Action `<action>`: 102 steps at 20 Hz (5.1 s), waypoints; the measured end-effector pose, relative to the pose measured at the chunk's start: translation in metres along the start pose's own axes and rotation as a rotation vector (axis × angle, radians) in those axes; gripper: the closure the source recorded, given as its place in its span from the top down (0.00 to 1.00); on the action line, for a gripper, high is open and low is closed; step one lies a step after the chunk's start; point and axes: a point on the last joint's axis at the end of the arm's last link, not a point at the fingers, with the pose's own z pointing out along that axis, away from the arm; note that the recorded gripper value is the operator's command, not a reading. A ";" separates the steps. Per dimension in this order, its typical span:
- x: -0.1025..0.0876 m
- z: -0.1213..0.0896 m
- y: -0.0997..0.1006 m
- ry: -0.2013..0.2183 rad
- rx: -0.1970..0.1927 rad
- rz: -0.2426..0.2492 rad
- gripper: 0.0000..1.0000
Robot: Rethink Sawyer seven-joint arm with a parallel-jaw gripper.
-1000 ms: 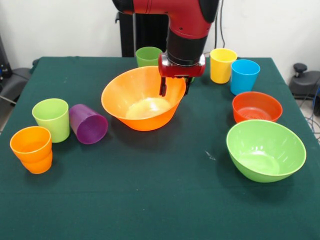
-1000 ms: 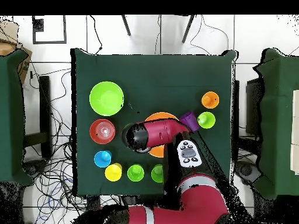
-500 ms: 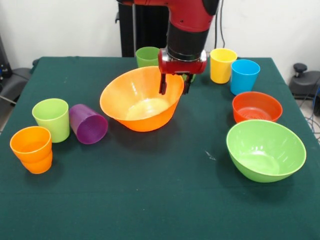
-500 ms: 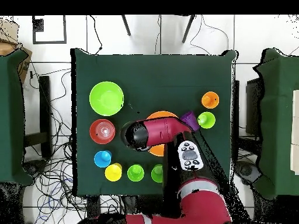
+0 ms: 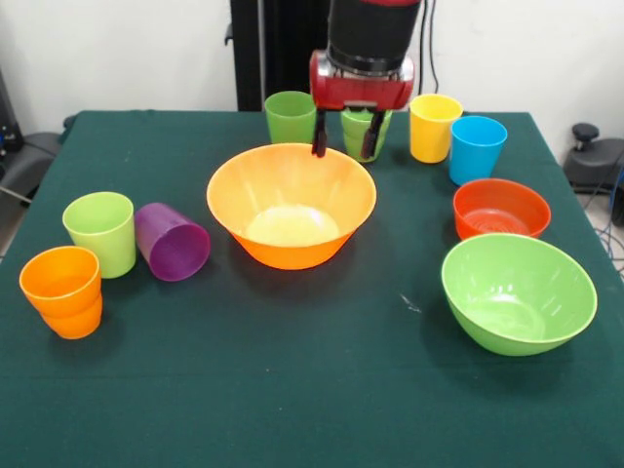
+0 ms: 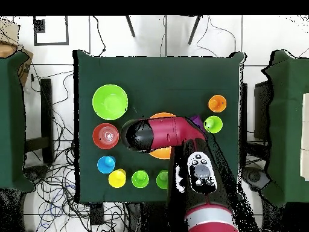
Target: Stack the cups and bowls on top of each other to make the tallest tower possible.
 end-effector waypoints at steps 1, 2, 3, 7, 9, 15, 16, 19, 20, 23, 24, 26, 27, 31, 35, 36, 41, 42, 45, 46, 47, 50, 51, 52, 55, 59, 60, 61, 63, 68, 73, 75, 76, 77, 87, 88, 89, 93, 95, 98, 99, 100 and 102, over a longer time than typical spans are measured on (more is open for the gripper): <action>-0.002 -0.009 -0.001 0.002 0.002 0.006 1.00; -0.002 -0.015 -0.001 0.005 0.004 0.009 1.00; -0.003 -0.019 -0.001 0.008 0.005 0.011 1.00; -0.003 -0.038 0.004 0.029 0.007 0.016 1.00; -0.003 -0.040 0.006 0.036 0.004 0.017 1.00; -0.007 -0.038 0.016 0.046 -0.003 0.011 1.00; -0.008 -0.037 0.018 0.045 -0.003 0.008 1.00; -0.014 -0.031 0.026 0.045 -0.006 -0.004 1.00; -0.015 -0.029 0.027 0.046 -0.006 -0.006 1.00; -0.015 -0.023 0.033 0.053 -0.010 -0.014 1.00; -0.015 -0.021 0.035 0.056 -0.011 -0.016 1.00; -0.015 -0.020 0.035 0.058 -0.012 -0.015 1.00; -0.015 -0.020 0.035 0.059 -0.013 -0.015 1.00; -0.018 -0.022 0.036 0.056 -0.029 -0.005 1.00; -0.026 -0.031 0.039 0.050 -0.078 0.018 1.00; -0.028 -0.034 0.040 0.048 -0.086 0.020 1.00; -0.034 -0.046 0.047 0.043 -0.118 0.007 1.00; -0.035 -0.049 0.050 0.045 -0.123 0.003 1.00; -0.036 -0.054 0.060 0.063 -0.152 -0.018 1.00; -0.036 -0.055 0.063 0.067 -0.161 -0.024 1.00; -0.035 -0.056 0.066 0.073 -0.171 -0.031 1.00; -0.034 -0.058 0.075 0.088 -0.199 -0.050 1.00; -0.034 -0.059 0.077 0.091 -0.205 -0.054 1.00; -0.033 -0.060 0.079 0.094 -0.210 -0.059 1.00; -0.030 -0.061 0.092 0.125 -0.231 -0.088 1.00; -0.024 -0.056 0.102 0.151 -0.237 -0.131 1.00; -0.024 -0.055 0.103 0.152 -0.238 -0.135 1.00; -0.023 -0.053 0.106 0.158 -0.244 -0.151 1.00; -0.022 -0.049 0.109 0.160 -0.251 -0.165 1.00; -0.019 -0.033 0.108 0.172 -0.271 -0.192 1.00; -0.013 -0.016 0.103 0.187 -0.281 -0.214 1.00; -0.009 -0.012 0.101 0.193 -0.284 -0.221 1.00; -0.008 -0.012 0.100 0.193 -0.285 -0.224 1.00; -0.006 -0.012 0.099 0.194 -0.287 -0.226 1.00; 0.011 -0.052 0.091 0.168 -0.270 -0.262 1.00; 0.012 -0.055 0.092 0.165 -0.268 -0.266 1.00; 0.012 -0.061 0.094 0.158 -0.261 -0.275 1.00; 0.011 -0.067 0.102 0.148 -0.253 -0.293 1.00; 0.012 -0.066 0.105 0.149 -0.253 -0.300 1.00; 0.014 -0.064 0.112 0.155 -0.256 -0.310 1.00; 0.015 -0.063 0.113 0.158 -0.258 -0.312 1.00; 0.015 -0.062 0.113 0.160 -0.260 -0.312 1.00; 0.017 -0.060 0.114 0.164 -0.263 -0.312 1.00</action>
